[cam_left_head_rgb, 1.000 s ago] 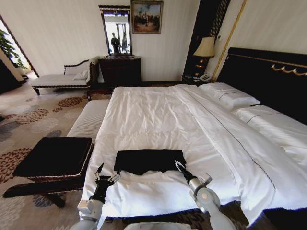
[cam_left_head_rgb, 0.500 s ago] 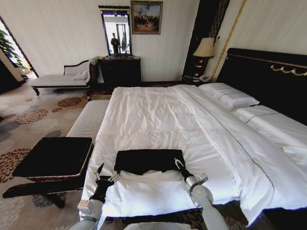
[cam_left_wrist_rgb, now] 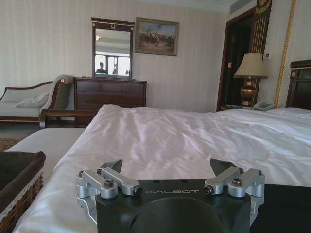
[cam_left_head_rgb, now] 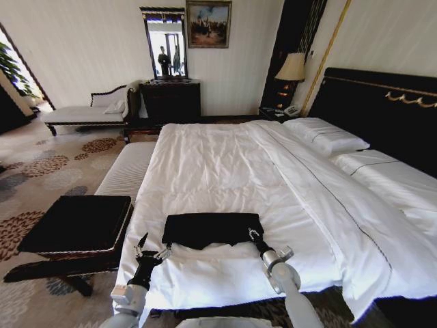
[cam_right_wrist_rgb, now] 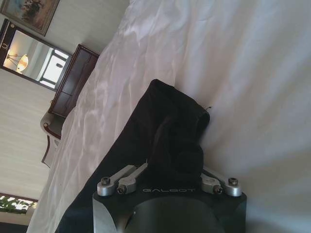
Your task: Fold the clothes on the bed and place them into the basket.
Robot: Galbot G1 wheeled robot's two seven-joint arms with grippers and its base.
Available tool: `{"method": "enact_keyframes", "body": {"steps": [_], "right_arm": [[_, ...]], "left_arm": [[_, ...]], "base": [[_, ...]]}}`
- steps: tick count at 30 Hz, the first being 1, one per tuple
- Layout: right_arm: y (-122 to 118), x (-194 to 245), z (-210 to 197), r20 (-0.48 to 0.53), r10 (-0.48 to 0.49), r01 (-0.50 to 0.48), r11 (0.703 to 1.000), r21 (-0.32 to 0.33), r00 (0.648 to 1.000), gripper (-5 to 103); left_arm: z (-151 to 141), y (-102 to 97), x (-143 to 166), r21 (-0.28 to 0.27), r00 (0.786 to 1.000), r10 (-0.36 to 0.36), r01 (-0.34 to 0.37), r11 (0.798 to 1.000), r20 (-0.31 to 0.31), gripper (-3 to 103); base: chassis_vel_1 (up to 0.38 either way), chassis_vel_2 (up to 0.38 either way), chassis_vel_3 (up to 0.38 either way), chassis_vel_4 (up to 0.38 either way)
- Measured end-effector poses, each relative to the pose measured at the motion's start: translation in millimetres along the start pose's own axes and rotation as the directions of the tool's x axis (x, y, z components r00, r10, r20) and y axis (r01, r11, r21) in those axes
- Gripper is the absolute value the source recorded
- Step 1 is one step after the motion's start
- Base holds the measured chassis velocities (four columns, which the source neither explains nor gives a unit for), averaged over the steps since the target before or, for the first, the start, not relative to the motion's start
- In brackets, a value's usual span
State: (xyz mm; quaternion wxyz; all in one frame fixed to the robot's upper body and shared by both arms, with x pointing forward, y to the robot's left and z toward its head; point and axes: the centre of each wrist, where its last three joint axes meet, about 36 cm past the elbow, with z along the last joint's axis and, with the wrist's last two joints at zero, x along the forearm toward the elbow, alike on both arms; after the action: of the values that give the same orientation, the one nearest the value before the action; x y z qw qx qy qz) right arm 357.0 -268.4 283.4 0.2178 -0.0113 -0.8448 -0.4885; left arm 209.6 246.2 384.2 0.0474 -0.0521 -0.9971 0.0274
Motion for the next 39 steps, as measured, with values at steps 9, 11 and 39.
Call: {"method": "enact_keyframes", "body": {"steps": [9, 11, 39], "right_arm": [[12.4, 8.5, -4.0, 0.022, -0.036, 0.035, 0.999, 0.026, 0.999, 3], [18.5, 12.3, -7.6, 0.033, -0.052, 0.051, 0.998, 0.033, 0.998, 3], [5.5, 45.2, -123.7, 0.193, -0.028, -0.049, 0.922, 0.384, 0.981, 3]], "left_arm": [[0.0, 0.0, 0.0, 0.0, 1.0, 0.0, 0.0, 1.0, 0.0, 100], [0.0, 0.0, 0.0, 0.0, 1.0, 0.0, 0.0, 1.0, 0.0, 100], [0.0, 0.0, 0.0, 0.0, 1.0, 0.0, 0.0, 1.0, 0.0, 100]], "base": [[0.0, 0.0, 0.0, 0.0], [0.0, 0.0, 0.0, 0.0], [0.0, 0.0, 0.0, 0.0]]}}
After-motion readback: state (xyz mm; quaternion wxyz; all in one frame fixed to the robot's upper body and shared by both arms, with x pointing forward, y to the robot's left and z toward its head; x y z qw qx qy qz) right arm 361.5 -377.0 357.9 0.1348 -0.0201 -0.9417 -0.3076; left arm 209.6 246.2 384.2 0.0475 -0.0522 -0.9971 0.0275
